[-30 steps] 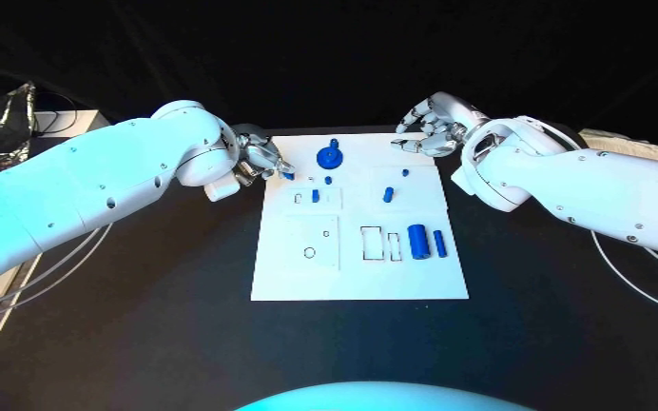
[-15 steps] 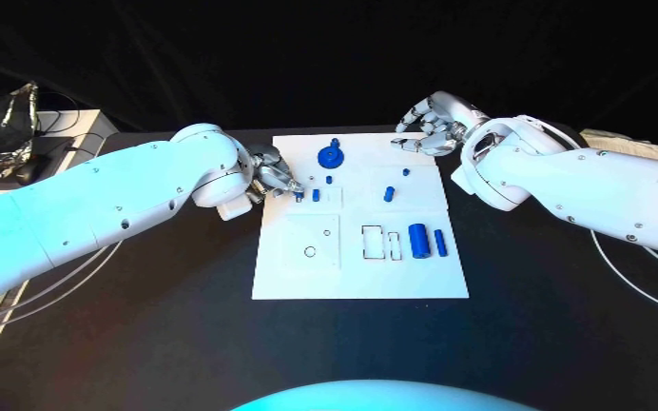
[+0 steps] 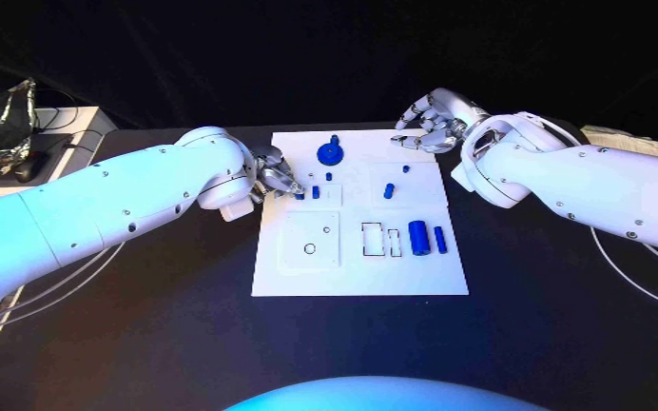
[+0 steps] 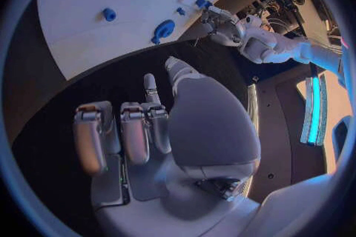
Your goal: Assemble the parts on the task board
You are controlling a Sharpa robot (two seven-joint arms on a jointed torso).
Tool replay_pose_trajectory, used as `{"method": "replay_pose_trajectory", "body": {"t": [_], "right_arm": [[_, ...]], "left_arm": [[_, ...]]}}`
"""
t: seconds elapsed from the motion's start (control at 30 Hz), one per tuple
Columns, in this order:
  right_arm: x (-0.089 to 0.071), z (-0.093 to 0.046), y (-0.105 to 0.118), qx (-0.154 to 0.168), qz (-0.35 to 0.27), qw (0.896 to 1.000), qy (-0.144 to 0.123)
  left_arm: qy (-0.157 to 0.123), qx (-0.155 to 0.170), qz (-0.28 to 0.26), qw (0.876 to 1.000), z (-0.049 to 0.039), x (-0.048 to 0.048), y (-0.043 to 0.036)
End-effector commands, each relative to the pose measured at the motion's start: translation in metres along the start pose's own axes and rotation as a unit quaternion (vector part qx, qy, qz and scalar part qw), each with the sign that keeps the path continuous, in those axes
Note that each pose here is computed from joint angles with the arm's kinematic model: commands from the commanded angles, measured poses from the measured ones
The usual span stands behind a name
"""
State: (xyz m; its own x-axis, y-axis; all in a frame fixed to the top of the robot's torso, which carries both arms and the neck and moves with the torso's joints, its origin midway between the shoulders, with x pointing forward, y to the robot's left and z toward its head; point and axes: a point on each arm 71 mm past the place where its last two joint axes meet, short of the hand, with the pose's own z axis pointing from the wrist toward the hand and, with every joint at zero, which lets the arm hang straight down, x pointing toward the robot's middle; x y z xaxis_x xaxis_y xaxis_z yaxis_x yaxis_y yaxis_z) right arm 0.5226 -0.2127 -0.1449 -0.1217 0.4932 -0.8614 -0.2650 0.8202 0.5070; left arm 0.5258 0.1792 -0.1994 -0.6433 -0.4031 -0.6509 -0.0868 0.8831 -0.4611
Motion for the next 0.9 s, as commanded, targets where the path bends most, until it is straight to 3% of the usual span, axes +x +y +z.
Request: {"method": "replay_pose_trajectory", "body": {"t": [0.03,0.53,0.9], "right_arm": [[0.0008,-0.0004,0.0012,-0.005,-0.003,1.000,0.004],[0.0007,-0.0007,0.0009,-0.005,-0.003,1.000,0.005],[0.0007,-0.0009,0.0009,-0.005,-0.003,1.000,0.006]], "left_arm": [[-0.015,-0.002,0.017,1.000,0.0004,-0.0019,-0.0003],[-0.016,-0.006,0.027,1.000,0.0003,-0.0028,0.0020],[-0.006,-0.006,0.033,0.999,0.0032,0.0010,-0.0012]]}}
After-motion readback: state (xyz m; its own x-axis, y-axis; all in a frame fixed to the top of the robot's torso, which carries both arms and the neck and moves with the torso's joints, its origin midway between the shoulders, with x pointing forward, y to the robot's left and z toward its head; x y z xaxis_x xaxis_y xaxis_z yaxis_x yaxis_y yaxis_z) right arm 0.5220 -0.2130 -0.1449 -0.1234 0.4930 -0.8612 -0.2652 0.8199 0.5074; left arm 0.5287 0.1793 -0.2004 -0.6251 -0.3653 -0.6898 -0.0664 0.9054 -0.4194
